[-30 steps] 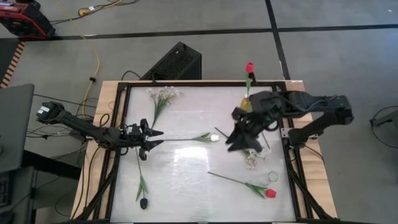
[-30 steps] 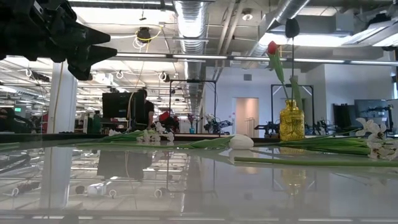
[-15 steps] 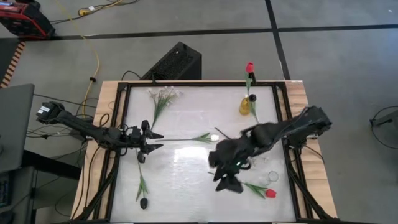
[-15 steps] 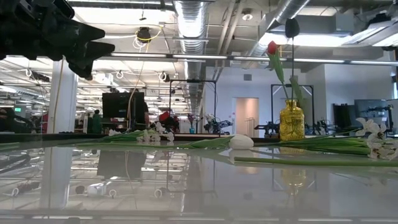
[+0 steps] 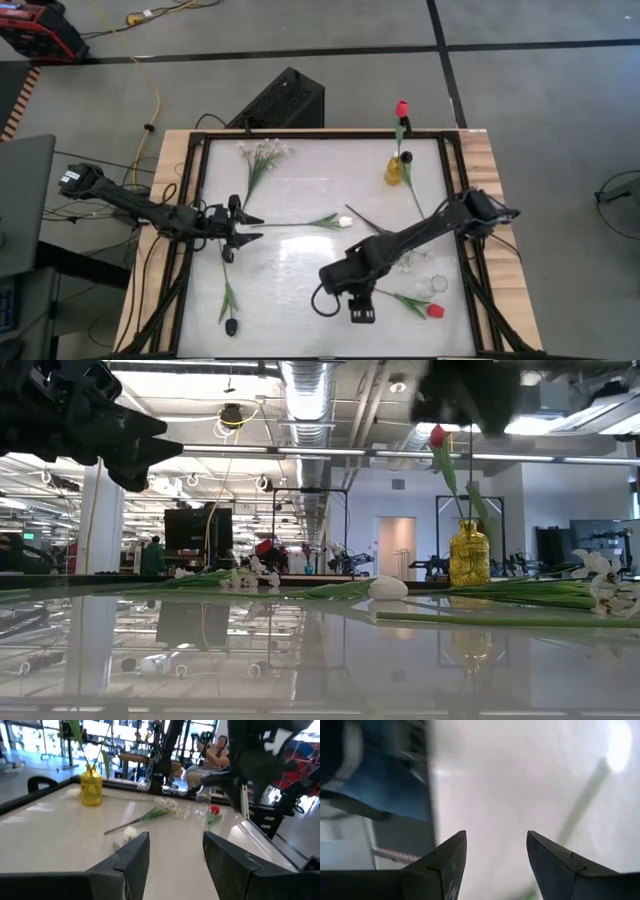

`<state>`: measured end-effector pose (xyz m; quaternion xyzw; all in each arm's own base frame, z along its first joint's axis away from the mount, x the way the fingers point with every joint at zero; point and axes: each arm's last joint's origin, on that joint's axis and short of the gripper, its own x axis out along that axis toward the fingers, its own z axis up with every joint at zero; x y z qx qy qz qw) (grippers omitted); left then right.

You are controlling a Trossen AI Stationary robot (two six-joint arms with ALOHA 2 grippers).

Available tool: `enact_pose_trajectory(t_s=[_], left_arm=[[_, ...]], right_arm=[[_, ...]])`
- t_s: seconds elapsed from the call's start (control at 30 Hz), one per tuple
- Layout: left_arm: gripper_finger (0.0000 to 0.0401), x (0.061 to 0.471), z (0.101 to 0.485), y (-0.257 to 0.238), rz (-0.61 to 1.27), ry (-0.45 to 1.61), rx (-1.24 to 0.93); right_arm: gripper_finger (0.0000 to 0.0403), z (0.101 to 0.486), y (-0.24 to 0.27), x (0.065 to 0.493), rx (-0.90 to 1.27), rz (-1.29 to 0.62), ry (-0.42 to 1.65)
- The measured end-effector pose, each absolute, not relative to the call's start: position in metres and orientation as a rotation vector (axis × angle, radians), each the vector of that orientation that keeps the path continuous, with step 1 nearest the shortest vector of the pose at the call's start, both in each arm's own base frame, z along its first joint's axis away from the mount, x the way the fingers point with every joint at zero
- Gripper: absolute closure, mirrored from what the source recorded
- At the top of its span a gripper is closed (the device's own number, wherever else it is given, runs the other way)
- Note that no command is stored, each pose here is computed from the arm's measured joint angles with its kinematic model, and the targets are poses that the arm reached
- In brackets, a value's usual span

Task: Sort flowers into vase by color
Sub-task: Put the red flower into the yellow flower vase

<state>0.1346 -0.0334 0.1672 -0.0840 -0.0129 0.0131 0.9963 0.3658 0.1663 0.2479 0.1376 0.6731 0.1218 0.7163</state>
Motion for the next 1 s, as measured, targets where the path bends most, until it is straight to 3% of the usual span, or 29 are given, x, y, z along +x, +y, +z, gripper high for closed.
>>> enact_pose_trajectory(t_s=[0.2,0.53,0.67,1.0], left_arm=[[0.0227,0.135,0.168,-0.033,0.026,-0.031,-0.164],[0.0227,0.135,0.167,-0.034,0.01,-0.022,-0.149],[0.0227,0.135,0.167,-0.034,0.004,-0.022,-0.159],[0.0227,0.135,0.167,-0.034,-0.008,-0.021,-0.172]], right_arm=[[0.0171,0.208,0.163,0.357,0.299,-0.033,1.792],[0.0177,0.18,0.181,0.352,0.238,-0.059,1.862],[0.0194,0.171,0.18,0.347,0.195,-0.142,1.857],[0.024,0.137,0.18,0.334,0.23,-0.106,1.873]])
